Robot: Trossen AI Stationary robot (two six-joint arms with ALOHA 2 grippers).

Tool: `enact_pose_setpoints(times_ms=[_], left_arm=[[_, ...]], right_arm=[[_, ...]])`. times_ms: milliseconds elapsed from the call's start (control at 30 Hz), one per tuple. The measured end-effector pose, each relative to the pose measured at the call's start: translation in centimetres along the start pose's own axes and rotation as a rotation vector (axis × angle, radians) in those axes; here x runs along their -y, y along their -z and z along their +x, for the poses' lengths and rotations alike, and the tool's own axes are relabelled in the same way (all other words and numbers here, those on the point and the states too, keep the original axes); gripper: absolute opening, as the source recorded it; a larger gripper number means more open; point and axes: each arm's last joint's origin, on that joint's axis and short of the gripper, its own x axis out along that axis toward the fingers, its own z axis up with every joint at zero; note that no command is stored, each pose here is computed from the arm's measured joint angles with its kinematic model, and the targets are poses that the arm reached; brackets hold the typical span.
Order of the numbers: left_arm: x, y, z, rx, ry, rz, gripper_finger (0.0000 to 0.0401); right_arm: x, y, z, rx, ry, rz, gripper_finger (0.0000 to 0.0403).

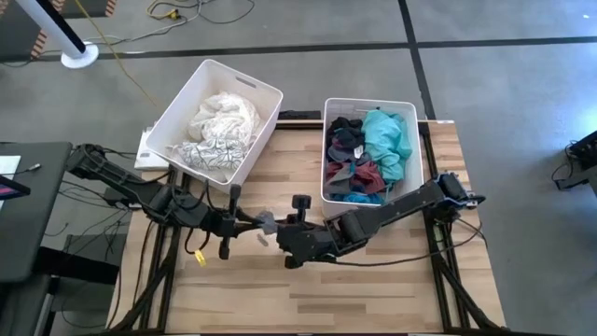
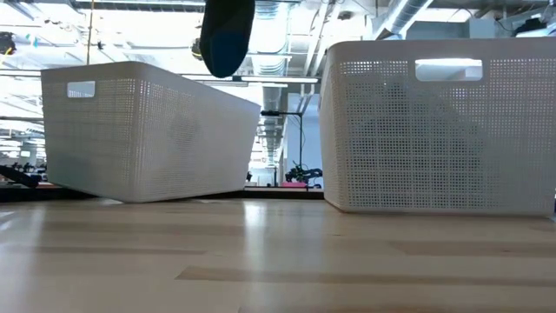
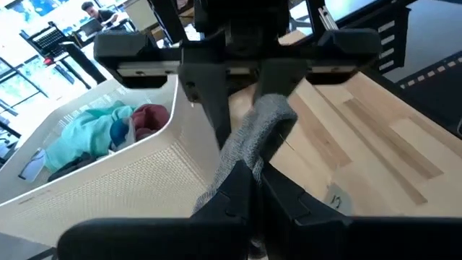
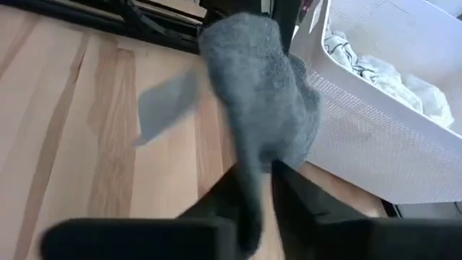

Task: Sort clothes
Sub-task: Put the gray sock into the right white laundry bin

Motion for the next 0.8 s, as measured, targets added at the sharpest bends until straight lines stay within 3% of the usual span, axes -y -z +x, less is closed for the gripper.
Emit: enact_pose_setpoints(times_ms=[167, 433, 800], left_arm=[[0.2, 0.2, 0.0, -0.024, 0.011, -0.001, 0.0005], [0.3, 0.7, -0.1, -0.070, 0.031, -0.029, 0.0029], [0.3, 0.8, -0.1, -0.077, 0.023, -0.028, 0.0172]], right_arm=[[0.0, 0.4, 0.0, -0.034, -0.005, -0.027, 0.0014], [-0.1, 0.7, -0.1, -0.060, -0.009, -0.044, 0.0003], [1.9, 0.4, -2.7, -0.086, 0.058, -0.055, 0.0001]])
